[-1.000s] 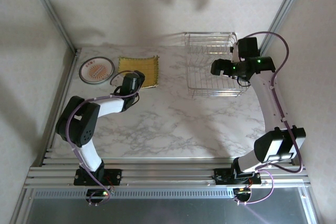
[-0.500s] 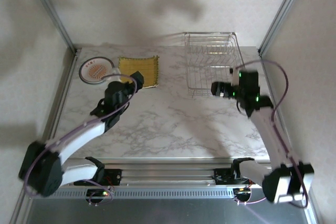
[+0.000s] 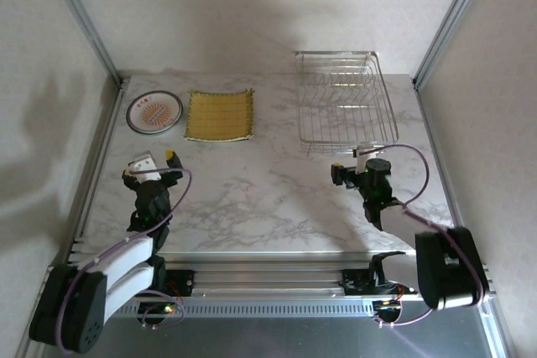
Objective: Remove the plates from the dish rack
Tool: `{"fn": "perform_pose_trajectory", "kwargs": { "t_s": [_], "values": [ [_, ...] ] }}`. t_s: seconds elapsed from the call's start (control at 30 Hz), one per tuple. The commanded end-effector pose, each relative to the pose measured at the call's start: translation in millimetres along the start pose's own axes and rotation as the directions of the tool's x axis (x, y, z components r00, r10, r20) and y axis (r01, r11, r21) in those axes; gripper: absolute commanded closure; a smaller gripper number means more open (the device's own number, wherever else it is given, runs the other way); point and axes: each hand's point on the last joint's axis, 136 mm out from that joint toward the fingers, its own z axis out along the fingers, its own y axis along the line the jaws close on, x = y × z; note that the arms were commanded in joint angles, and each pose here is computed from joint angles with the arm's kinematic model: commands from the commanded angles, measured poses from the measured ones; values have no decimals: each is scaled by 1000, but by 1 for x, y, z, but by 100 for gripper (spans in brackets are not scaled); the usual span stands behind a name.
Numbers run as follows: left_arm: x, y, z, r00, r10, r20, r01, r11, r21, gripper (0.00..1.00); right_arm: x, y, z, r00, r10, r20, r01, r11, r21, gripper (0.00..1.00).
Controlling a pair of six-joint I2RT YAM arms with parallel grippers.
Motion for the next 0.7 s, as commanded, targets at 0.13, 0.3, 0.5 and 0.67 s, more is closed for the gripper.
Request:
{"fn": "perform_pose_trajectory", "kwargs": {
  "t_s": [0.13,0.3,0.5,0.67],
  "values": [
    [1,-12,37,999,-12,33,10,998,61,0,-31,-31,30,994,-1,112,-9,997,82,1],
    [16,-13,58,1000,15,0,-15,996,88,0,-21,-44,39,990,57,131,-69,994,90,1],
    [24,-9,62,1000,-6,-18,7,995,101,0,-21,-48,41,992,72,108,-84,991,107,1],
    [23,-9,62,1000,-8,-11,9,995,101,0,-21,-48,42,991,73,108,-85,991,108,1]
  ]
}}
